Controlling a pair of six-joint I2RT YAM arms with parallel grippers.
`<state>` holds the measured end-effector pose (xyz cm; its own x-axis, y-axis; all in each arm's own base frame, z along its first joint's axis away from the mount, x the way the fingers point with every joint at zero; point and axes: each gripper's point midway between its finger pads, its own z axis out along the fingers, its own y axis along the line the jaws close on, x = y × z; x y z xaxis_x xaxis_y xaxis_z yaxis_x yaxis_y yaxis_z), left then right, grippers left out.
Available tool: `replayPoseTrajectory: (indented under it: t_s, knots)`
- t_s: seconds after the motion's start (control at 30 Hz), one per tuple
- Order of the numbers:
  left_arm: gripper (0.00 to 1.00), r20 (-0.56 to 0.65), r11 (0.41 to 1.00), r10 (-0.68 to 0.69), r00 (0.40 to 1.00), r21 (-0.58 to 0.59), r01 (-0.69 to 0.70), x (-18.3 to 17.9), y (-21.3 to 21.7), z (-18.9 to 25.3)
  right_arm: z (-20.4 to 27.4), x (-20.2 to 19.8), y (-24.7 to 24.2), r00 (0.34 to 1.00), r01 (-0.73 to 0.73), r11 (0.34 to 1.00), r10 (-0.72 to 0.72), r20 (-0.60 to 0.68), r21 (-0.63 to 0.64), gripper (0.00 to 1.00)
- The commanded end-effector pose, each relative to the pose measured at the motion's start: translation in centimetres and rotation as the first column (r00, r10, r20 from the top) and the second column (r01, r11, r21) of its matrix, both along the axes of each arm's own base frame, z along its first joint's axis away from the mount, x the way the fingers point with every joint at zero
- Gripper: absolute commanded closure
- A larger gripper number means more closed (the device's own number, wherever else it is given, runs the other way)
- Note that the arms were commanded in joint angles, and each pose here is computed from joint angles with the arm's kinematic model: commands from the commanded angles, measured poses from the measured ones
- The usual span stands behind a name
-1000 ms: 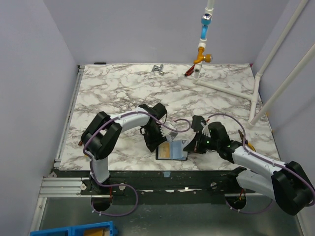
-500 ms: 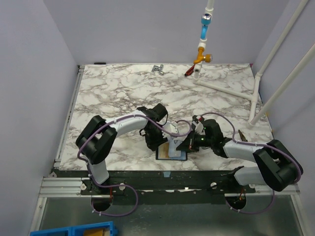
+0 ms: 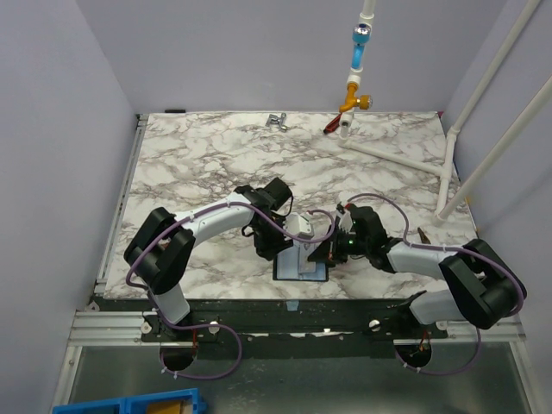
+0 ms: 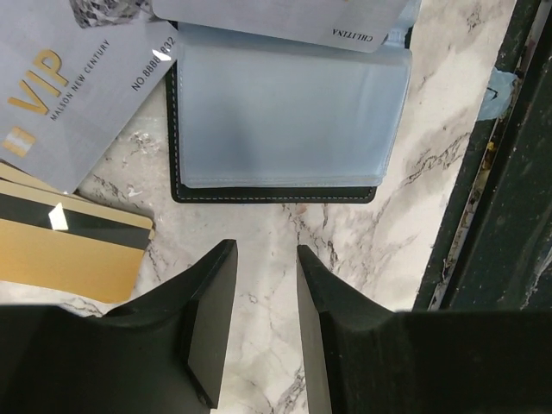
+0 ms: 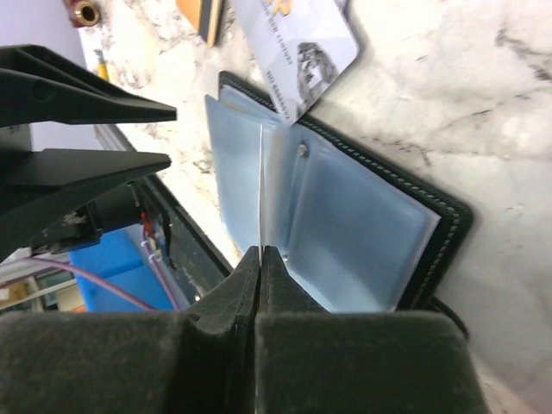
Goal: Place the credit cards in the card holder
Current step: Insert the credit card into the card holder.
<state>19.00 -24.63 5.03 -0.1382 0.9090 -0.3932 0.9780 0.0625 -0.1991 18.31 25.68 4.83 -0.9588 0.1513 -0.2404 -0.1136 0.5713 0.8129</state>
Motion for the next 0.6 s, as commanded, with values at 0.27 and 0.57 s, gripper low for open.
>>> replayPoseTrajectory:
  t_s: [0.27, 0.57]
  knots:
    - [0.64, 0.087, 0.997, -0.083, 0.993, 0.012, 0.082, 1.7, -1.4, -0.1, -1.1, 1.5, -0.4, 0.998, 0.017, 0.996, -0.012, 0.058, -0.089, 0.99]
    - [0.65, 0.147, 0.982, -0.153, 0.977, 0.137, 0.133, 1.7, 0.0, -3.1, -1.0, 1.1, 0.0, 0.999, 0.008, 0.999, -0.006, 0.04, -0.046, 0.99]
